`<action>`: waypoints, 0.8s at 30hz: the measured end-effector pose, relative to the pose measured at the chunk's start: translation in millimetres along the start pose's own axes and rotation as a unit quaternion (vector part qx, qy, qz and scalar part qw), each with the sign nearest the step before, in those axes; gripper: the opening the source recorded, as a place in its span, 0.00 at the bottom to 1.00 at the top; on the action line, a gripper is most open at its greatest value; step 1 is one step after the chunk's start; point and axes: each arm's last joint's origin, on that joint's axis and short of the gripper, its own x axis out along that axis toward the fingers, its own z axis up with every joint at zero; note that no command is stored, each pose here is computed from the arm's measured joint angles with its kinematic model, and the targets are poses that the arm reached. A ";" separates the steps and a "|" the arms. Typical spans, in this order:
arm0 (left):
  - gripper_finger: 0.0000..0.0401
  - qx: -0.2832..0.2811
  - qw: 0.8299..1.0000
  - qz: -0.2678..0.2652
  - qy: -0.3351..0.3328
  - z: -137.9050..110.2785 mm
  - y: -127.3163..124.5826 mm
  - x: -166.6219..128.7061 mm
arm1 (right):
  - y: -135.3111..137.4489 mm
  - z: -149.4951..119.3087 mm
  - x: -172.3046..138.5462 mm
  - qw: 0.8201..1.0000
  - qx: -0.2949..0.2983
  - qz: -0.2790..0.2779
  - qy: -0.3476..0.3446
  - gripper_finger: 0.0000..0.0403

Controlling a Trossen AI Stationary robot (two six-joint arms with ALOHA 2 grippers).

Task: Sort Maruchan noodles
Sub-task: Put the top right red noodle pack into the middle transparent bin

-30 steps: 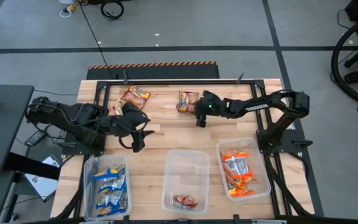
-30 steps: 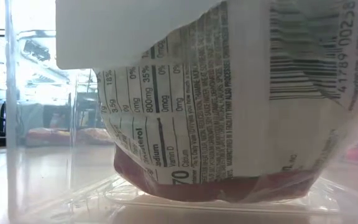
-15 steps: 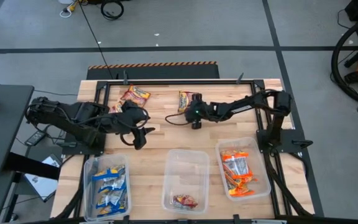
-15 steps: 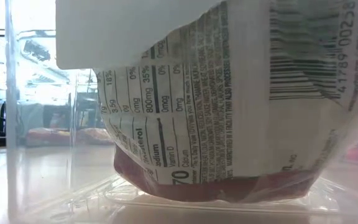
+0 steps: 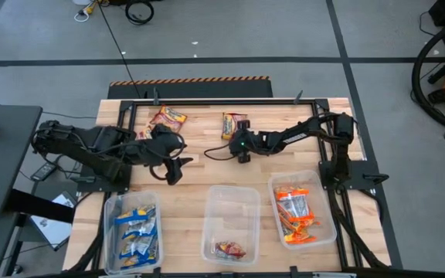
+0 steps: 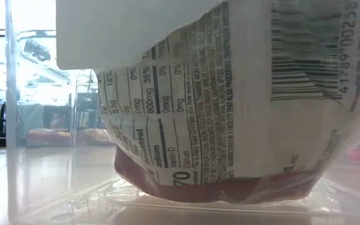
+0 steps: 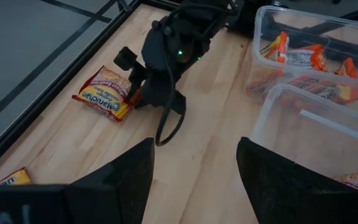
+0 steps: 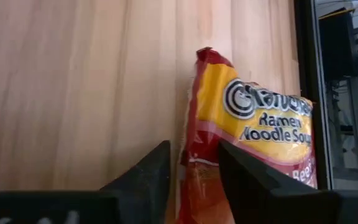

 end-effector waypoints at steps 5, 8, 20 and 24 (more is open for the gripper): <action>0.58 -0.030 0.999 -0.022 -0.006 2.2 -0.7 -2.7 | -3.5 -1.2 1.1 1.000 0.005 -0.014 0.005 0.15; 0.58 -0.065 0.995 -0.071 -0.034 5.7 1.6 -23.4 | -8.3 2.3 -7.7 0.999 0.013 -0.043 0.013 0.03; 0.58 -0.051 0.985 -0.117 -0.117 0.7 13.6 -81.8 | -85.6 64.2 -107.6 0.975 0.213 0.048 -0.044 0.01; 0.58 -0.047 0.984 -0.126 -0.118 -0.9 12.8 -85.6 | -107.3 87.8 -155.1 0.945 0.289 0.123 -0.090 0.01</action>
